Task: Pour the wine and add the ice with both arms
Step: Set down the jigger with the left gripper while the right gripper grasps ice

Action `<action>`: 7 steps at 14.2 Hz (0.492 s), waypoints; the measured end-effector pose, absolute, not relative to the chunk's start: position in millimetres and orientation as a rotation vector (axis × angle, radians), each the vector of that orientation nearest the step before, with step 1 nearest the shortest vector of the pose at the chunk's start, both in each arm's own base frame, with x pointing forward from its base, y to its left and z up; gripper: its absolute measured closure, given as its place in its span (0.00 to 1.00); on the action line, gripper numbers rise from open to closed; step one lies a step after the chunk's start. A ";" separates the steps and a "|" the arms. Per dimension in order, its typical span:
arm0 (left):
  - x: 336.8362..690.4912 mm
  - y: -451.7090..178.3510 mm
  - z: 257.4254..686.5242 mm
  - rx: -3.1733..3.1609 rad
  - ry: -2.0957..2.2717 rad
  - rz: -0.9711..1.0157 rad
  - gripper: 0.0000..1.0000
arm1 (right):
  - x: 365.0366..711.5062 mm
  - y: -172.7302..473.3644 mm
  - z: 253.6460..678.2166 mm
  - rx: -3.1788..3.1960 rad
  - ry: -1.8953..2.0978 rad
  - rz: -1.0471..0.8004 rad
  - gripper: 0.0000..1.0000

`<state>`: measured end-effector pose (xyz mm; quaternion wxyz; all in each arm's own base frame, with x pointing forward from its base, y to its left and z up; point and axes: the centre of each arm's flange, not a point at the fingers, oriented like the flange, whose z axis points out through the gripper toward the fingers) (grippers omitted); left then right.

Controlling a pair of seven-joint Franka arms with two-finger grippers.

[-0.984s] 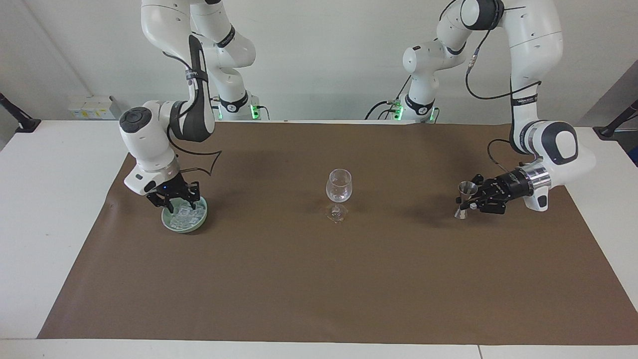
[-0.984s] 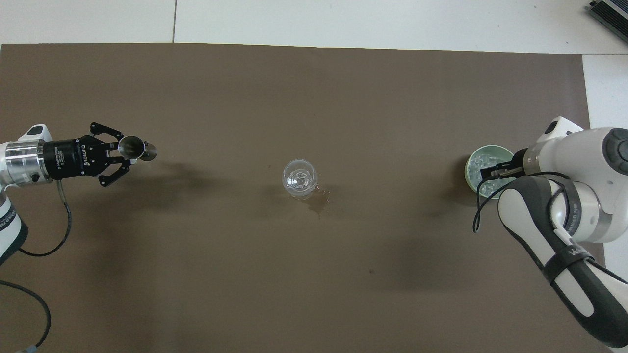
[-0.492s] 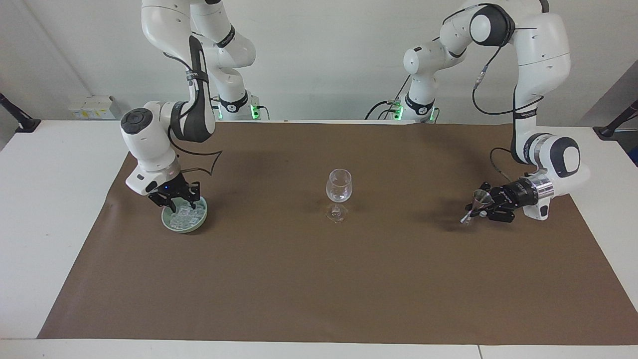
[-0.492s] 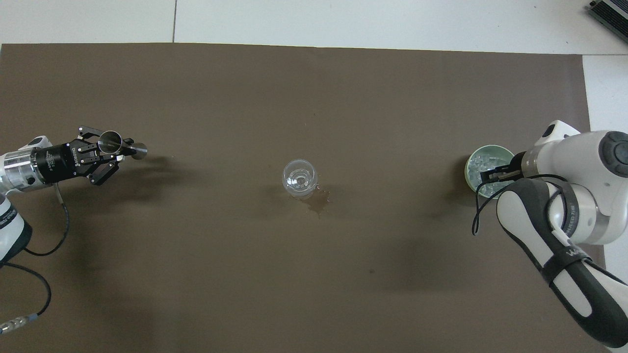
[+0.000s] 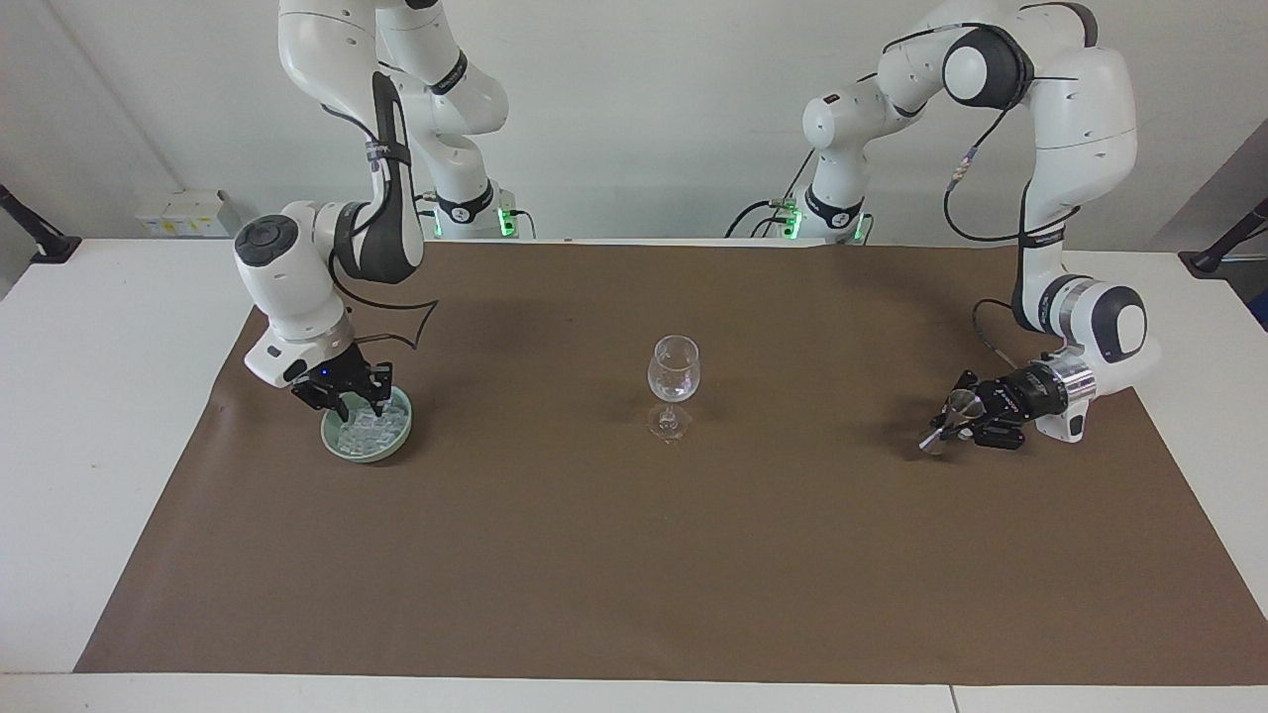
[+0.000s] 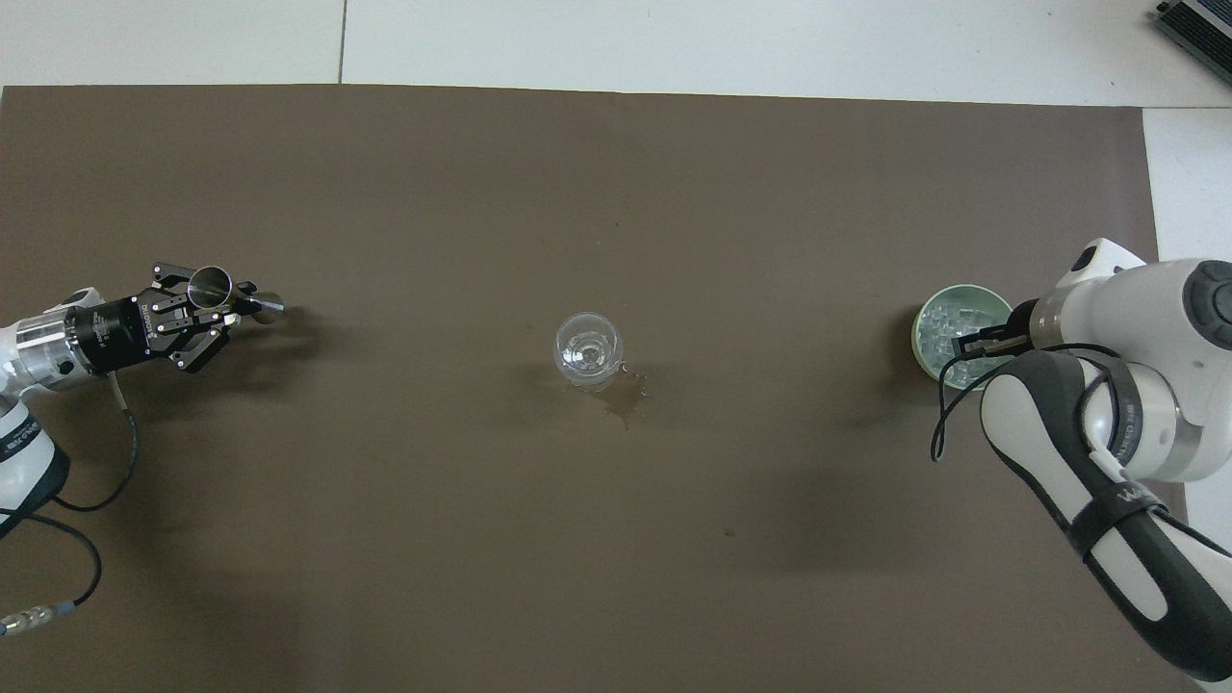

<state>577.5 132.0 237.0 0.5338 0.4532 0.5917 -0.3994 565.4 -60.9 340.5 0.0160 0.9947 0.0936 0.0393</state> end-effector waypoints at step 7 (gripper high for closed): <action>574.5 141.0 230.9 1.057 1.422 -0.949 0.79 | 566.3 -58.6 341.3 3.093 0.298 0.128 0.73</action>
